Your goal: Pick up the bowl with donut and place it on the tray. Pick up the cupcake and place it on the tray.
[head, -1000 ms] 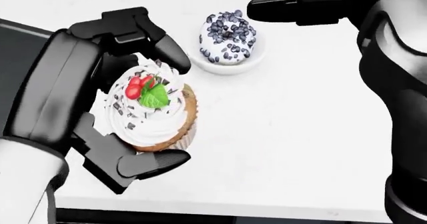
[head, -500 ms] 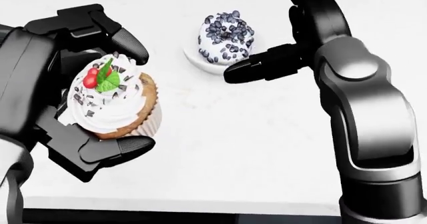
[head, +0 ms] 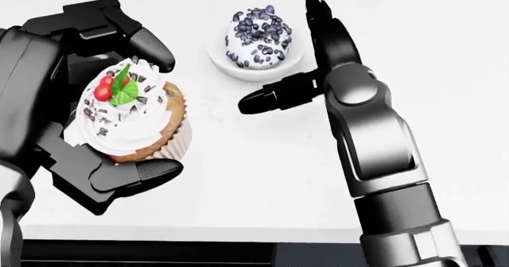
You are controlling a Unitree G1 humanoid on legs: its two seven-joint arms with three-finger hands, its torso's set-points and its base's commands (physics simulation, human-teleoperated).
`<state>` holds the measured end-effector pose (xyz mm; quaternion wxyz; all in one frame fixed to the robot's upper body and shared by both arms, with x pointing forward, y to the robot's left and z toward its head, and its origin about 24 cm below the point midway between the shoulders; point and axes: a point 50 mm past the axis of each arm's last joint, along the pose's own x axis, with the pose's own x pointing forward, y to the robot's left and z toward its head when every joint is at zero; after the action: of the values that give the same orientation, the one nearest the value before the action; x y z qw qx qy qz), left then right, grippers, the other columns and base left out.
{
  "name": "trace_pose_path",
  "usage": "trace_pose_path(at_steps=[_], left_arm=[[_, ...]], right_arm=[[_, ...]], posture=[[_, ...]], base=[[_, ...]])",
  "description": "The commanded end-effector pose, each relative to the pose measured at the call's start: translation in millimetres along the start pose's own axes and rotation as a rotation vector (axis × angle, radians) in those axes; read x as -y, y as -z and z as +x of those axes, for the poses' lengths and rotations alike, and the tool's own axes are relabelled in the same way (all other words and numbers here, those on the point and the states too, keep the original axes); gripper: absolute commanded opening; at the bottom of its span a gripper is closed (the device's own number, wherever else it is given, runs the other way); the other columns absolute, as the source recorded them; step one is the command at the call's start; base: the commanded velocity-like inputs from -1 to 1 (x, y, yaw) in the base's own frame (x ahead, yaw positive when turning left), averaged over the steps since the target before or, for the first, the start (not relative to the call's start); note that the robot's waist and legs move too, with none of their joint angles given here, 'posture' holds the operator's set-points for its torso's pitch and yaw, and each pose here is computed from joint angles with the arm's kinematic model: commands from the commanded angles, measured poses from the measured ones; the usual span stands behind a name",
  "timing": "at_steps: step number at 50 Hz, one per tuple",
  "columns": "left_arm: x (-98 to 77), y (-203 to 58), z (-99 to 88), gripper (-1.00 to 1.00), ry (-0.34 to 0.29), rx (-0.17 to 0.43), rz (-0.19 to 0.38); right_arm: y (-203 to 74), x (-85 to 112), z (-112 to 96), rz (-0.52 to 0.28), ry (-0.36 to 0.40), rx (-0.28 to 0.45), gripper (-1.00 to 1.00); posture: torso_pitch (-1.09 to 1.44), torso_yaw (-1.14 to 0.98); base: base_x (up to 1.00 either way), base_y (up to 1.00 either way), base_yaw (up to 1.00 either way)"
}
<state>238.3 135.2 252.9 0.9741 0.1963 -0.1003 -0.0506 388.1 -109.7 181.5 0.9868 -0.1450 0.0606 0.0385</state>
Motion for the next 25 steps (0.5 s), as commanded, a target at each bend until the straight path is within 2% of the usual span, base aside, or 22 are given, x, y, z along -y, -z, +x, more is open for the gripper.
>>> trace_pose_path(at_steps=[1,8,25], left_arm=[[-2.7,-10,-2.9,-1.0,-0.021,0.065,0.018],[-2.6,-10,-1.6,-1.0,-0.021,0.065,0.017],[-3.6,-9,-1.6,-1.0,-0.022,0.064,0.012]], right_arm=[[-27,4.7,-1,-0.003,0.034,0.122,1.0],[-19,4.9,13,0.013,0.059,0.107,1.0],[-8,1.7,31,0.014,0.098,0.08,1.0]], posture=[[0.0,0.0],[0.0,0.0],[0.0,0.0]], base=[[0.0,0.0,0.0],[0.0,0.0,0.0],[0.0,0.0,0.0]])
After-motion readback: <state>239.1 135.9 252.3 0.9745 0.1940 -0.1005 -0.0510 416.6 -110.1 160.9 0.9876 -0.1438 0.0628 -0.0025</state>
